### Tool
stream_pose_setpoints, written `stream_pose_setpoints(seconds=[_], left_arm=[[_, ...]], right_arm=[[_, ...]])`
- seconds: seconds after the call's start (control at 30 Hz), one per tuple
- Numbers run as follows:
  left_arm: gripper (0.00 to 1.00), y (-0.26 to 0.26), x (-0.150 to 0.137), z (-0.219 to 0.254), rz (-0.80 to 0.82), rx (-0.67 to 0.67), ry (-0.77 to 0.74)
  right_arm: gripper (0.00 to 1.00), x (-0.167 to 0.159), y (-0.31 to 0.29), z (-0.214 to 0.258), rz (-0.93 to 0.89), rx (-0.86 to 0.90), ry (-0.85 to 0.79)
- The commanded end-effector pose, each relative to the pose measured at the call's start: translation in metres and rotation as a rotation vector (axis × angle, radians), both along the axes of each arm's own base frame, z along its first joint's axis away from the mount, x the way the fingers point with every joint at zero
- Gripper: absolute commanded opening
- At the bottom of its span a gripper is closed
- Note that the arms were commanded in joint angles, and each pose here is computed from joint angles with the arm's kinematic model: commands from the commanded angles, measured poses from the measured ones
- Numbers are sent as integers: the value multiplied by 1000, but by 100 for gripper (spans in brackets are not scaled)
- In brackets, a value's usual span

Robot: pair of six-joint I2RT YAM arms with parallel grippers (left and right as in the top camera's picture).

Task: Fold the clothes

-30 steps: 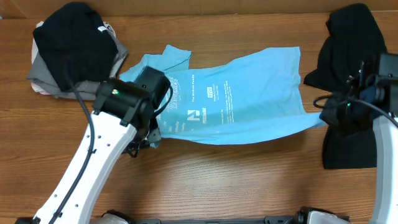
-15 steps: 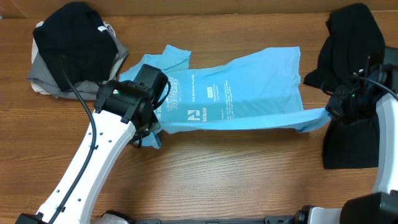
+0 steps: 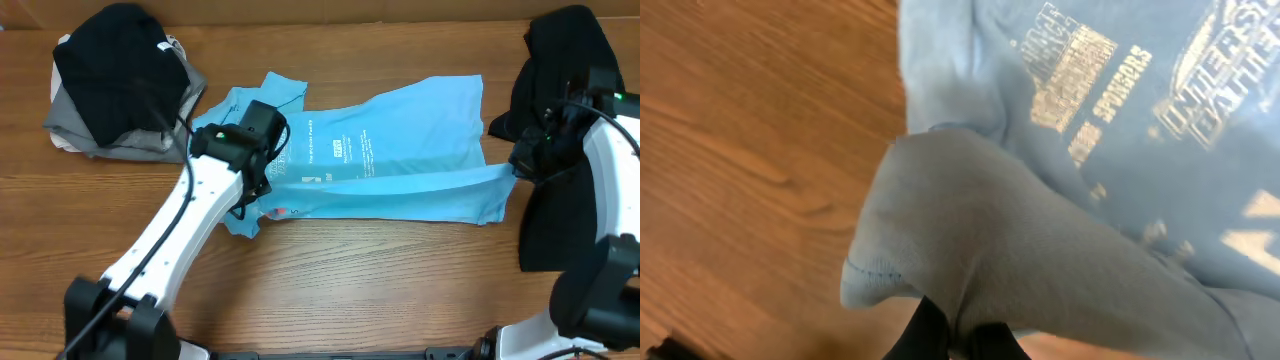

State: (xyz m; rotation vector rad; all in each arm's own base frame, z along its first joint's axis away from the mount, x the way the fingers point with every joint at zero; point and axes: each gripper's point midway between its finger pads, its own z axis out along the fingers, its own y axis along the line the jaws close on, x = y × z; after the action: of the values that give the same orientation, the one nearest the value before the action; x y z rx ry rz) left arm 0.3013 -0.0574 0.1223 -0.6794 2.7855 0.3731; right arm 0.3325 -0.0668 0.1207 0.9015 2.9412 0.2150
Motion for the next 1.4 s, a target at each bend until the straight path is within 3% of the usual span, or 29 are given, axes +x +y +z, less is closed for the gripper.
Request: stream_pose_setpoints(seconds=[0.0,0.2,0.47,0.77,0.9,1.03,1.1,1.2,1.27,1.37], left_arm=[[4,9,12,-21,-1,62,20],[4,20,31,-52,53,66,39],[4,36,55,-55,50,50,-20],[6,38,57,-55,-7,59,-3],[14,38,59,-55,-18,59,-7],[34,37,63,-54,-18,55,-21],[47,37,64,-54,-19,53,-29],[59,37,66,-53,-54,60,-22],[61,36,67,-48,-126,75,4],[68,35,71,-28,-218,94,39]], right_arm=[[4,11,6,-14,25,18,-1],[4,33,13,-28,55,5,-39],[4,51,10,-28,54,-11,-107],[4,60,14,-35,70,-14,-118],[4,65,20,-51,86,-8,-98],[4,69,25,-67,102,-3,-80],[14,72,26,-70,106,-3,-84],[57,75,26,-67,106,-2,-96],[68,77,26,-58,106,-2,-98],[73,81,25,-37,110,-4,-104]])
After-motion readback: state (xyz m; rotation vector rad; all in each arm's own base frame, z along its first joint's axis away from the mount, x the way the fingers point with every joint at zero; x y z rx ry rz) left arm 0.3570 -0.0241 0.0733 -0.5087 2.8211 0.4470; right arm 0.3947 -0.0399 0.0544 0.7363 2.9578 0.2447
